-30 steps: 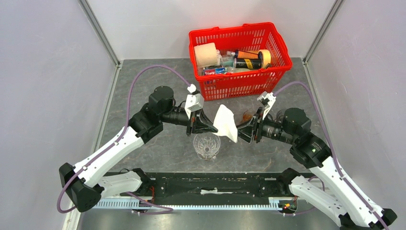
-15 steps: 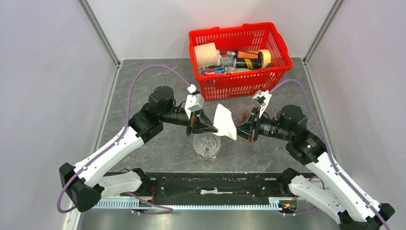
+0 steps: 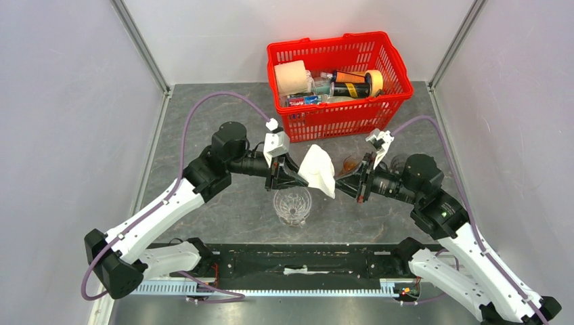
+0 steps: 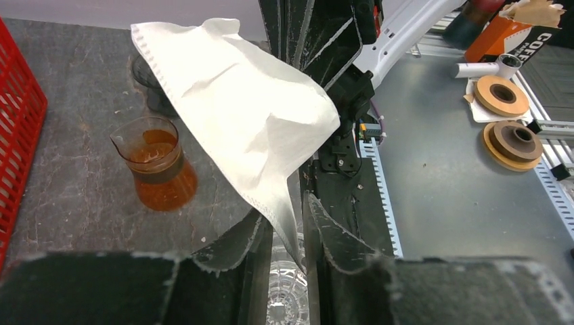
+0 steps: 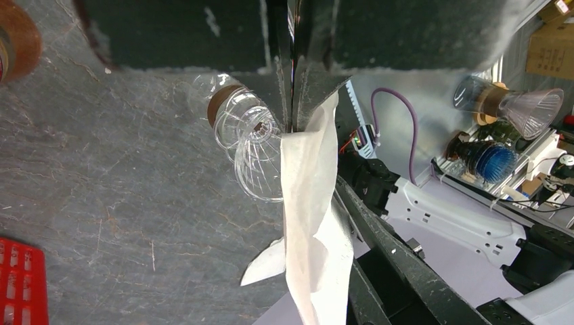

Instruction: Place the coffee filter in the dripper

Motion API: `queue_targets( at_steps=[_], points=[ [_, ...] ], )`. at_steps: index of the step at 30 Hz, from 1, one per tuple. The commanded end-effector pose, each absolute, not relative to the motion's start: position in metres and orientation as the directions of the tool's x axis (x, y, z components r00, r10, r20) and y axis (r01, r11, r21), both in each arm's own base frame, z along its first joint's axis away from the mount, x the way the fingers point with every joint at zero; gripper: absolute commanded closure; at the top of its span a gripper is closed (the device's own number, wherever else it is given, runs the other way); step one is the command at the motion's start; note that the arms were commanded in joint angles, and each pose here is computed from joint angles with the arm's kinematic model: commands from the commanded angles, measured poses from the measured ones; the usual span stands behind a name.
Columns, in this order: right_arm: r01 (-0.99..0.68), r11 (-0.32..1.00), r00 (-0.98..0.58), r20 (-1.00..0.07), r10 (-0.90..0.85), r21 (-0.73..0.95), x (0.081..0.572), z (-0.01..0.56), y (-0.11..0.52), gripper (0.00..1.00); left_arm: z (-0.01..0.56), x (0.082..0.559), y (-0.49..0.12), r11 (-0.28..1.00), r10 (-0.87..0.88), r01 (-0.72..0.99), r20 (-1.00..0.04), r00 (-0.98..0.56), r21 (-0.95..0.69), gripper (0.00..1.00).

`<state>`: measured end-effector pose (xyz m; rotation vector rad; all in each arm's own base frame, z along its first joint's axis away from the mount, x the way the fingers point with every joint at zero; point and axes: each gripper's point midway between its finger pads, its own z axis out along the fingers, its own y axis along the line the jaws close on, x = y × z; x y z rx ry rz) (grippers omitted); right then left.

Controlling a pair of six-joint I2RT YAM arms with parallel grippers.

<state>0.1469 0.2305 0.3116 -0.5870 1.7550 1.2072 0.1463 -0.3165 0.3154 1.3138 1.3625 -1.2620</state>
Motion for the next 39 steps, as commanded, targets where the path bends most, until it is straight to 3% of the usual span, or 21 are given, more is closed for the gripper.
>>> queue_targets(
  at_steps=[1, 3, 7, 8, 17, 24, 26, 28, 30, 32, 39],
  points=[
    [-0.803, 0.388, -0.443, -0.889, 0.121, 0.453, 0.149, 0.327, 0.234, 1.0, 0.322, 0.146, -0.322, -0.087, 0.118, 0.991, -0.989, -0.094, -0.104, 0.71],
    [-0.802, 0.38, -0.45, -0.884, 0.125, 0.462, 0.152, 0.327, 0.237, 1.0, 0.322, 0.144, -0.324, -0.108, 0.117, 0.988, -0.988, -0.099, -0.112, 0.7],
    [-0.816, 0.356, -0.444, -0.888, 0.121, 0.456, 0.151, 0.33, 0.241, 1.0, 0.321, 0.146, -0.327, -0.116, 0.12, 0.986, -0.987, -0.106, -0.12, 0.46],
    [-0.822, 0.344, -0.441, -0.89, 0.118, 0.453, 0.149, 0.331, 0.242, 1.0, 0.323, 0.146, -0.327, -0.121, 0.114, 0.986, -0.988, -0.102, -0.116, 0.44],
    [-0.849, 0.282, -0.439, -0.893, 0.096, 0.448, 0.134, 0.337, 0.242, 1.0, 0.321, 0.151, -0.336, -0.143, 0.125, 0.979, -0.984, -0.128, -0.146, 0.44],
    [-0.845, 0.344, -0.403, -0.91, 0.092, 0.409, 0.136, 0.338, 0.232, 1.0, 0.323, 0.151, -0.334, -0.135, 0.117, 0.982, -0.987, -0.114, -0.129, 0.38],
    [-0.833, 0.377, -0.397, -0.912, 0.101, 0.405, 0.14, 0.338, 0.229, 1.0, 0.325, 0.147, -0.334, -0.154, 0.11, 0.98, -0.988, -0.106, -0.123, 0.5],
    [-0.819, 0.405, -0.401, -0.91, 0.103, 0.407, 0.144, 0.335, 0.226, 1.0, 0.328, 0.143, -0.333, -0.175, 0.1, 0.978, -0.99, -0.098, -0.115, 0.78],
    [-0.814, 0.414, -0.401, -0.91, 0.107, 0.408, 0.147, 0.334, 0.226, 1.0, 0.328, 0.14, -0.332, -0.191, 0.097, 0.975, -0.991, -0.094, -0.112, 0.91],
    [-0.807, 0.423, -0.404, -0.908, 0.113, 0.412, 0.15, 0.335, 0.227, 1.0, 0.329, 0.137, -0.331, -0.207, 0.095, 0.972, -0.991, -0.091, -0.109, 0.97],
    [-0.825, 0.381, -0.416, -0.905, 0.089, 0.417, 0.148, 0.333, 0.235, 1.0, 0.333, 0.13, -0.329, -0.25, 0.08, 0.963, -0.994, -0.081, -0.098, 0.98]
  ],
)
